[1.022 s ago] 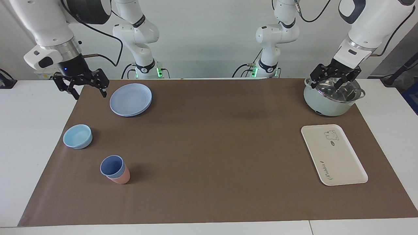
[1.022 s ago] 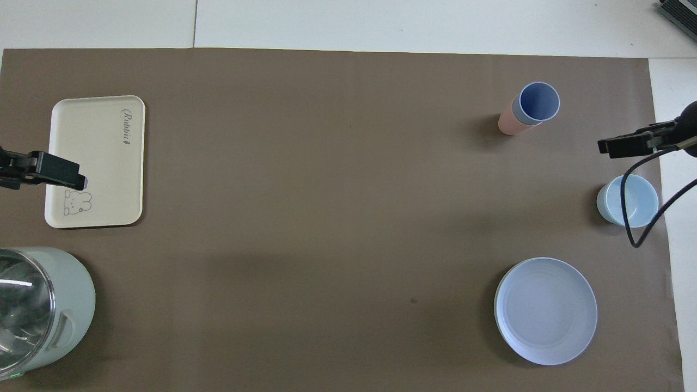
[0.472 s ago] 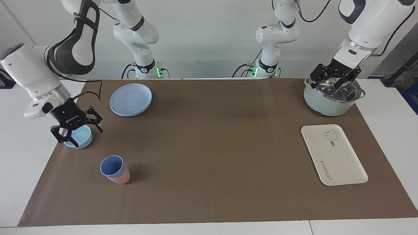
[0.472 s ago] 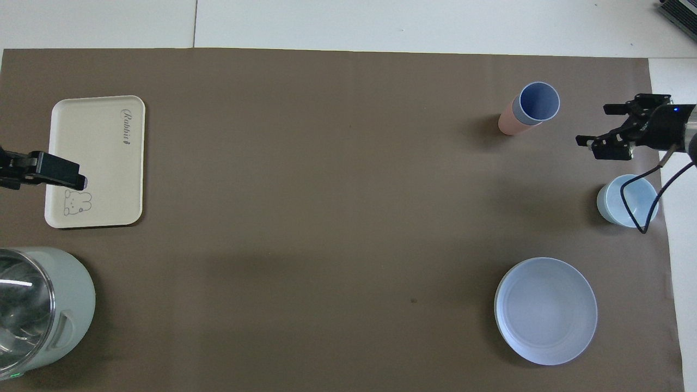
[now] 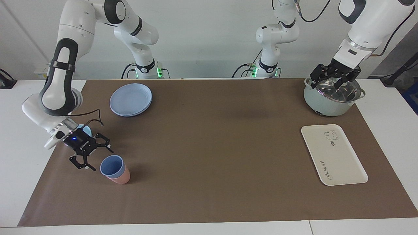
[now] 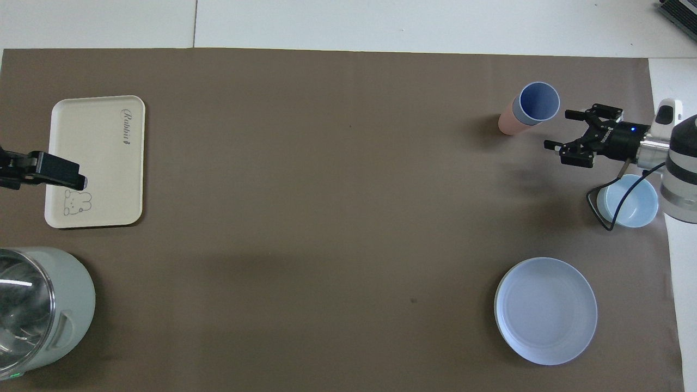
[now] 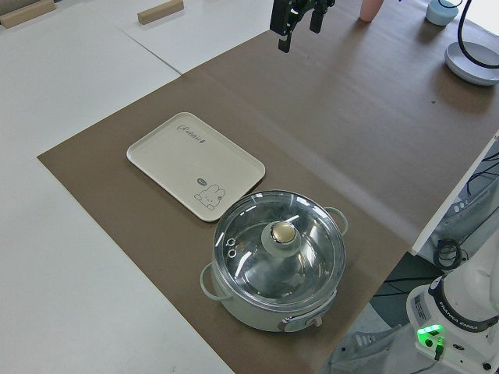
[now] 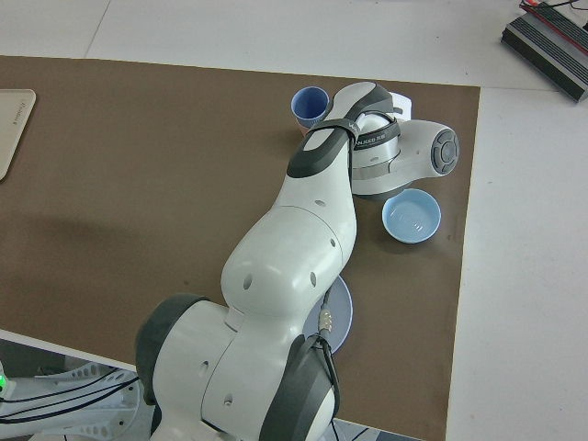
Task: Place cup on tray
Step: 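Grasp the pink cup rim with the right gripper and lift it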
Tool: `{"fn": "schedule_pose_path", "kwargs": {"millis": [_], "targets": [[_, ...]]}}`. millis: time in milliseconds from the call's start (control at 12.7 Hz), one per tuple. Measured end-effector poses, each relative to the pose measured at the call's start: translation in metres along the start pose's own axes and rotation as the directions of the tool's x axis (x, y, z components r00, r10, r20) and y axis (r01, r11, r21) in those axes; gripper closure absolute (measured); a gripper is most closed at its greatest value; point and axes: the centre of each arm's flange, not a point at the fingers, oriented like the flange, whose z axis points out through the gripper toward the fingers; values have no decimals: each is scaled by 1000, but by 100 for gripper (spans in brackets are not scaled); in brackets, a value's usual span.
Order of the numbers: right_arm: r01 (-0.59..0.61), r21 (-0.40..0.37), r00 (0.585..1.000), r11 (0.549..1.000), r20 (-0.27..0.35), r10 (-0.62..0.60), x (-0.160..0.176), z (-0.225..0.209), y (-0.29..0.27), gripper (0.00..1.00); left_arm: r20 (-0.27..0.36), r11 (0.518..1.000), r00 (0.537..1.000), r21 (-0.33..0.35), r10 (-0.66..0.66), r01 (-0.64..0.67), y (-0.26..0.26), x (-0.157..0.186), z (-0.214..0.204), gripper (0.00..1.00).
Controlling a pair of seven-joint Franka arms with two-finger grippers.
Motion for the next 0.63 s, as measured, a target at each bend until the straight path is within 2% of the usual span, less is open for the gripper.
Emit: {"fn": "schedule_pose_path", "kwargs": {"millis": [236,472,629], "targets": [[6,7,996,1000,-89,-5,4,21,-4,0,0,1000,1000,0,0,0,0,0,0,0],[16,4,989,1000,-147,-15,16,34,-11,0,0,1000,1000,0,0,0,0,0,0,0],[30,-10,984,999,-176,-31,12,38,-10,0,0,1000,1000,0,0,0,0,0,0,0]]}}
